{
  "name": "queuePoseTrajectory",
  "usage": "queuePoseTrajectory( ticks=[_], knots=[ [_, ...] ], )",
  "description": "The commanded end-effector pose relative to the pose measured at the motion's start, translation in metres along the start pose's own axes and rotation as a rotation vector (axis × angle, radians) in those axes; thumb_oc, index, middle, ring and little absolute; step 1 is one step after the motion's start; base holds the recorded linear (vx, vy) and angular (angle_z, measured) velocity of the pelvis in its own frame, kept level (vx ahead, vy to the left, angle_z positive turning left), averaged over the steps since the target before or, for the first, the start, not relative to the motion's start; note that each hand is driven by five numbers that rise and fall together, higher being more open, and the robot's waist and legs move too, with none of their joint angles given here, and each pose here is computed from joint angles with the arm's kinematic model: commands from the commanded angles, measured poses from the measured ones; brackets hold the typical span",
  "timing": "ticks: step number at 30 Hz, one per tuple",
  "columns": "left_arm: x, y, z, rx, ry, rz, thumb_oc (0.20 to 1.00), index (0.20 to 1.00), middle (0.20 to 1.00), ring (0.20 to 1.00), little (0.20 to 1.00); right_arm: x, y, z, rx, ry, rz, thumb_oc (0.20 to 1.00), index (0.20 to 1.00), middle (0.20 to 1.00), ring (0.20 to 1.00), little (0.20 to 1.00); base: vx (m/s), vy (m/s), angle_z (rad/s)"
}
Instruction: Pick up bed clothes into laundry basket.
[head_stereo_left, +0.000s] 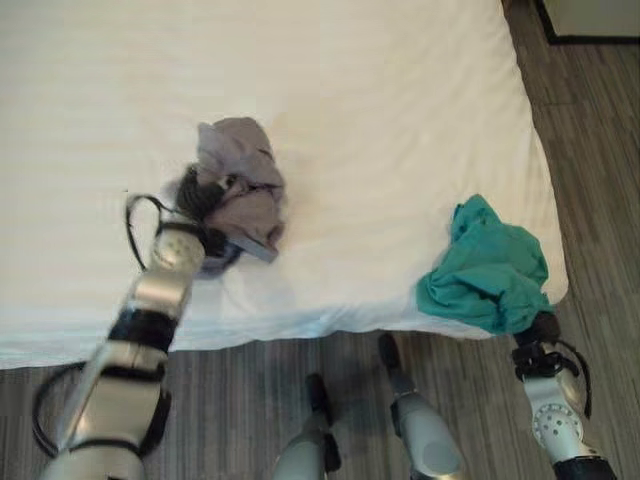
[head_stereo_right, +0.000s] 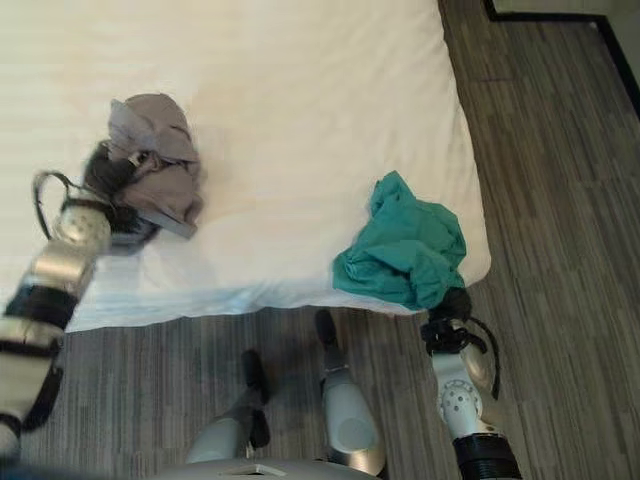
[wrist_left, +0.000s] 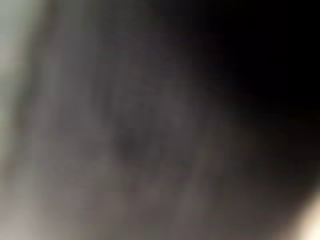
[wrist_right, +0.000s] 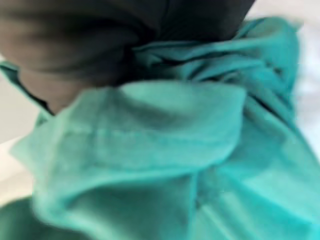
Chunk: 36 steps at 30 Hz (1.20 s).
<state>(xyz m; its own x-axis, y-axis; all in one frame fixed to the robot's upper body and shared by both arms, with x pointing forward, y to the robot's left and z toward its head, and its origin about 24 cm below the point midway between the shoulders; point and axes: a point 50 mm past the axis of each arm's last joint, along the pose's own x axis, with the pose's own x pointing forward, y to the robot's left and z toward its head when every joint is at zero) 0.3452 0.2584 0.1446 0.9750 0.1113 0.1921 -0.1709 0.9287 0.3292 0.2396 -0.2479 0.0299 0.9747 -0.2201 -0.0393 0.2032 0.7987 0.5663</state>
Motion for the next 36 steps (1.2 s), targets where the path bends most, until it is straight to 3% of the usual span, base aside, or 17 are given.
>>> queuePoseTrajectory(
  ticks=[1, 8, 15, 18, 19, 27, 31, 36],
  knots=[
    [-0.018, 0.009, 0.001, -0.286, -0.095, 0.089, 0.2, 0.2, 0.2, 0.2, 0.2, 0.006, -0.009, 0.039, -0.111, -0.187, -0.069, 0.2, 0.2, 0.2, 0.2, 0.2, 0.05, 0.008, 0.02],
    [-0.082, 0.017, -0.038, -0.488, -0.04, 0.19, 0.2, 0.2, 0.2, 0.2, 0.2, 0.0, -0.027, 0.055, -0.246, -0.235, -0.141, 0.2, 0.2, 0.2, 0.2, 0.2, 0.06, 0.02, 0.1],
    [-0.129, -0.02, -0.085, -0.663, 0.18, 0.19, 0.2, 0.2, 0.2, 0.2, 0.2, -0.013, -0.024, 0.031, -0.209, -0.15, -0.098, 0.2, 0.2, 0.2, 0.2, 0.2, 0.01, 0.002, 0.07],
    [-0.136, -0.032, -0.087, -0.716, 0.202, 0.171, 0.2, 0.2, 0.2, 0.2, 0.2, -0.015, -0.022, 0.027, -0.222, -0.132, -0.08, 0.2, 0.2, 0.2, 0.2, 0.2, 0.01, -0.003, 0.03],
    [-0.139, 0.012, -0.065, -0.492, 0.037, 0.315, 0.2, 0.2, 0.2, 0.2, 0.2, -0.006, -0.006, 0.03, -0.287, -0.098, 0.061, 0.2, 0.2, 0.2, 0.2, 0.2, -0.01, 0.064, -0.01],
    [-0.133, 0.012, -0.061, -0.44, 0.025, 0.276, 0.2, 0.2, 0.2, 0.2, 0.2, -0.005, -0.009, 0.033, -0.273, -0.133, 0.02, 0.2, 0.2, 0.2, 0.2, 0.2, -0.01, 0.126, 0.06],
    [-0.128, 0.028, -0.057, -0.442, -0.006, 0.35, 0.2, 0.2, 0.2, 0.2, 0.2, 0.005, 0.004, 0.058, -0.339, -0.245, 0.054, 0.2, 0.2, 0.2, 0.2, 0.2, -0.14, 0.145, -0.13],
    [-0.128, 0.047, -0.057, -0.449, -0.022, 0.426, 0.2, 0.2, 0.2, 0.2, 0.2, -0.023, -0.049, 0.075, -0.413, -0.266, -0.198, 0.2, 0.2, 0.2, 0.2, 0.2, -0.01, 0.268, -1.56]
  ],
)
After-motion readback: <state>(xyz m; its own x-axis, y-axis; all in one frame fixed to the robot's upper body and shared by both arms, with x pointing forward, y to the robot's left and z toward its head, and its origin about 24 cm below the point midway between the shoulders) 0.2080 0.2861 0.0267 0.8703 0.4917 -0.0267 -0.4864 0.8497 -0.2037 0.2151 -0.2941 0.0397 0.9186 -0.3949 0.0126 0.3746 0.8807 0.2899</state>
